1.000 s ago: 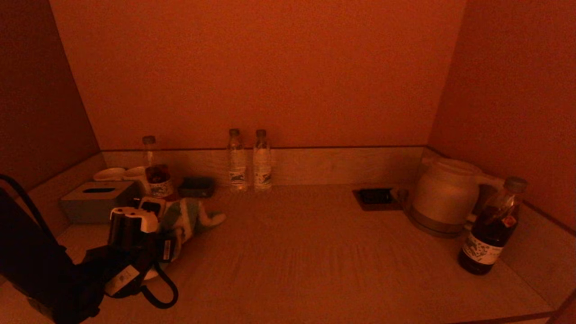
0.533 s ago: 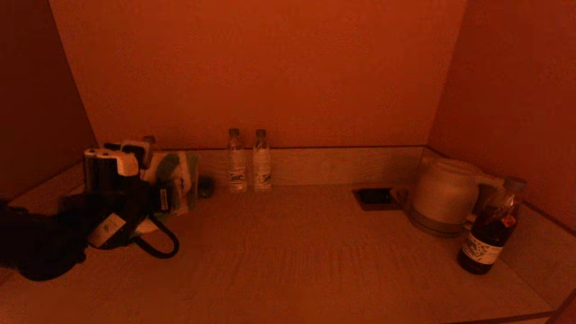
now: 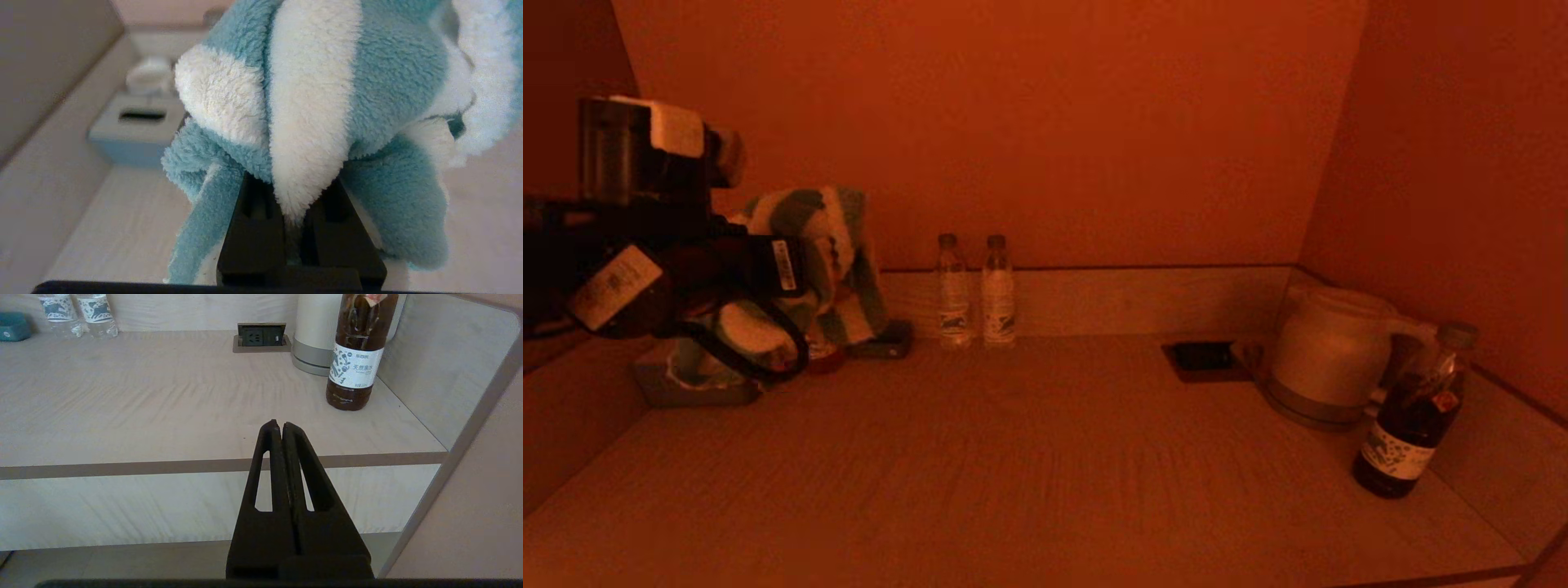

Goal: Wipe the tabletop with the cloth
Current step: Place the tablecloth

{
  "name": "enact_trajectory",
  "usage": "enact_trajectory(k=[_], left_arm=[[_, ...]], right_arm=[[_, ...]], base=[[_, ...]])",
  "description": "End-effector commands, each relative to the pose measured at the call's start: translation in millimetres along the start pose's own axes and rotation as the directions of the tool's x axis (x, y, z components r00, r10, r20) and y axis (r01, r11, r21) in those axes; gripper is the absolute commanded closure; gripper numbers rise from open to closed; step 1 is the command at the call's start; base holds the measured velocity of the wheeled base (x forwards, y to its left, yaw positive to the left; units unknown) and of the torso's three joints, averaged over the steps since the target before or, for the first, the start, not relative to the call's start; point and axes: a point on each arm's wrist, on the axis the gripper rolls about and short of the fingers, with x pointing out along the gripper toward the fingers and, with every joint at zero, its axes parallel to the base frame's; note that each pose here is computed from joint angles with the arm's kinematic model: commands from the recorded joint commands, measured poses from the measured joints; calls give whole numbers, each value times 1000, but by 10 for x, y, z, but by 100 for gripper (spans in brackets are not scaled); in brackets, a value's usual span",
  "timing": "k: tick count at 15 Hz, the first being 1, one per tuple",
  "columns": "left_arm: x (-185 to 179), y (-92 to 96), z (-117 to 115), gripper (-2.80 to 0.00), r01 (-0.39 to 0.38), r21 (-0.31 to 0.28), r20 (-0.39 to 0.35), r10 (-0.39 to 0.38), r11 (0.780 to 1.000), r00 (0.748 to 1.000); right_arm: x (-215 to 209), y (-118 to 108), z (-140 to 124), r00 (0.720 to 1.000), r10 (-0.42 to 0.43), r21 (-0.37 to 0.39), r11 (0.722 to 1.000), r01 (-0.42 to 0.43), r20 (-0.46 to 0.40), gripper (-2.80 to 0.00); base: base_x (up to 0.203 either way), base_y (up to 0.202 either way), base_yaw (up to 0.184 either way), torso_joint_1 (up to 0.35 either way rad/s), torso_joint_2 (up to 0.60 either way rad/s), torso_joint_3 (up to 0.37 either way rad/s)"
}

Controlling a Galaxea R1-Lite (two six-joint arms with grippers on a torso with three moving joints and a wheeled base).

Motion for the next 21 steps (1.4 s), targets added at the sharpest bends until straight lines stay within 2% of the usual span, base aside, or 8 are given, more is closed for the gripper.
enact_trajectory(k=[1,4,6,8,11,14,17,21], left_arm=[[-134,98,102,0,-21,-23,-84,19,1000,996],[-168,304,189,0,-111,-59,-221,95,992,971],[-122,389,193,0,-155,-77,-251,131,985,959],[-45,611,194,0,-225,-96,-300,187,970,935],[34,920,199,0,-291,-131,-333,234,948,913],[77,1214,186,0,-319,-167,-375,239,933,896],[184,1454,91,0,-349,-175,-428,248,921,869],[283,1557,23,0,-347,-180,-462,232,921,856]], right_arm=[[1,0,0,1000,1,-1,1000,-1,-1,0],[1,0,0,1000,1,-1,1000,-1,-1,0],[1,0,0,1000,1,-1,1000,-1,-1,0],[1,0,0,1000,1,-1,1000,-1,-1,0],[1,0,0,1000,1,-1,1000,-1,-1,0],[1,0,0,1000,1,-1,1000,-1,-1,0],[1,0,0,1000,1,-1,1000,-1,-1,0],[1,0,0,1000,1,-1,1000,-1,-1,0]], base=[[0,0,0,0,0,0],[0,0,0,0,0,0],[0,0,0,0,0,0],[0,0,0,0,0,0],[0,0,0,0,0,0],[0,0,0,0,0,0],[0,0,0,0,0,0],[0,0,0,0,0,0]])
